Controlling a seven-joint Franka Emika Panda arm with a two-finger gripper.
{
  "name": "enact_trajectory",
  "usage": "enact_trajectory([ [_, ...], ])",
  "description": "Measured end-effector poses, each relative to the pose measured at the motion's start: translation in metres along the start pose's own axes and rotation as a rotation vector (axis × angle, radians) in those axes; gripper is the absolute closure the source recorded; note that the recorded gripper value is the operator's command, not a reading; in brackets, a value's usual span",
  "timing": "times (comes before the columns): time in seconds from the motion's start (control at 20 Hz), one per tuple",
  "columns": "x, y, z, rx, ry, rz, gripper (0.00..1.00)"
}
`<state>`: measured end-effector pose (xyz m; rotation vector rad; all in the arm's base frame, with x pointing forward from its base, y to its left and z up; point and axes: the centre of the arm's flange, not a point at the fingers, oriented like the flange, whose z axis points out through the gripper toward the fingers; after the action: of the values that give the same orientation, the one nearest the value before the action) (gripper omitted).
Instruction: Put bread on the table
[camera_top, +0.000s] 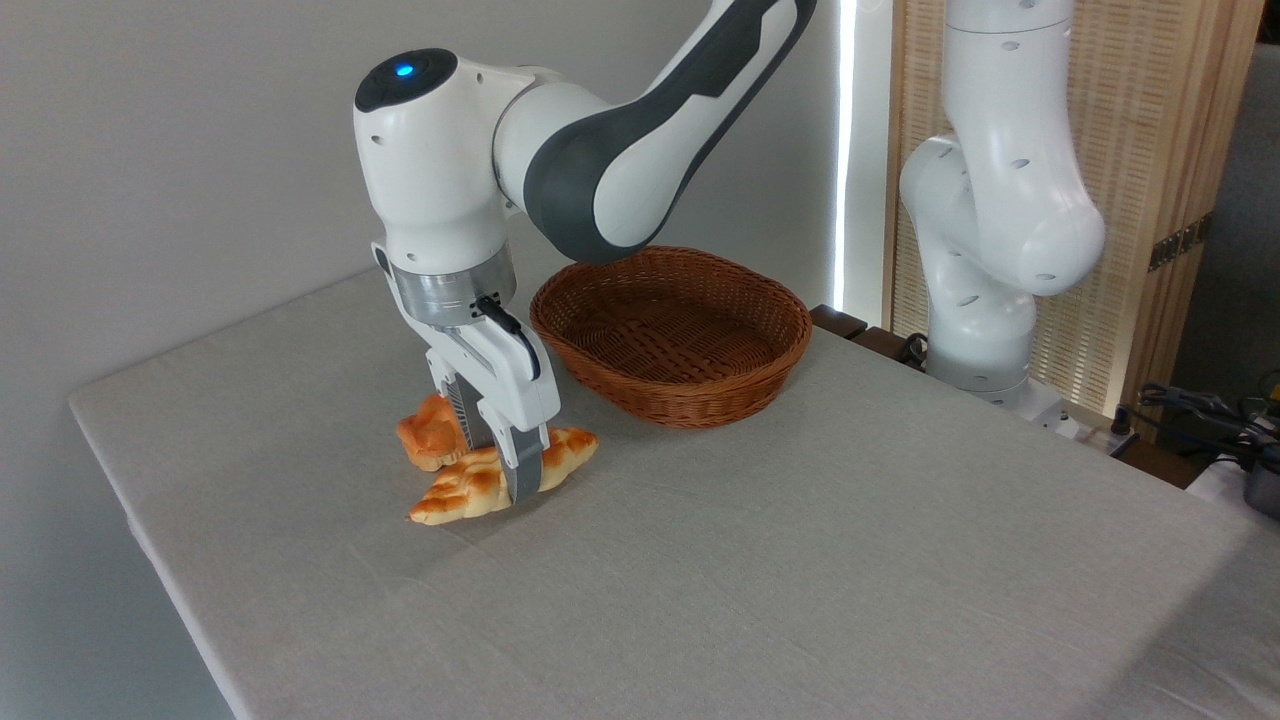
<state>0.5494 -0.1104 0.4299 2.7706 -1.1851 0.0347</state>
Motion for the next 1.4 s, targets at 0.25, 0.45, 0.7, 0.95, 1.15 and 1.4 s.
enact_trajectory([
  [0.25, 0.000, 0.000, 0.000, 0.000, 0.000, 0.000, 0.00],
  [0.45, 0.000, 0.000, 0.000, 0.001, 0.001, 0.000, 0.00],
  [0.7, 0.002, 0.000, -0.005, 0.006, 0.009, 0.002, 0.00],
  [0.95, 0.009, -0.001, -0.068, 0.014, 0.042, 0.007, 0.00],
  [1.15, 0.007, 0.007, -0.138, 0.005, 0.045, 0.022, 0.00],
  [1.4, -0.002, 0.030, -0.204, -0.023, 0.005, 0.049, 0.00],
])
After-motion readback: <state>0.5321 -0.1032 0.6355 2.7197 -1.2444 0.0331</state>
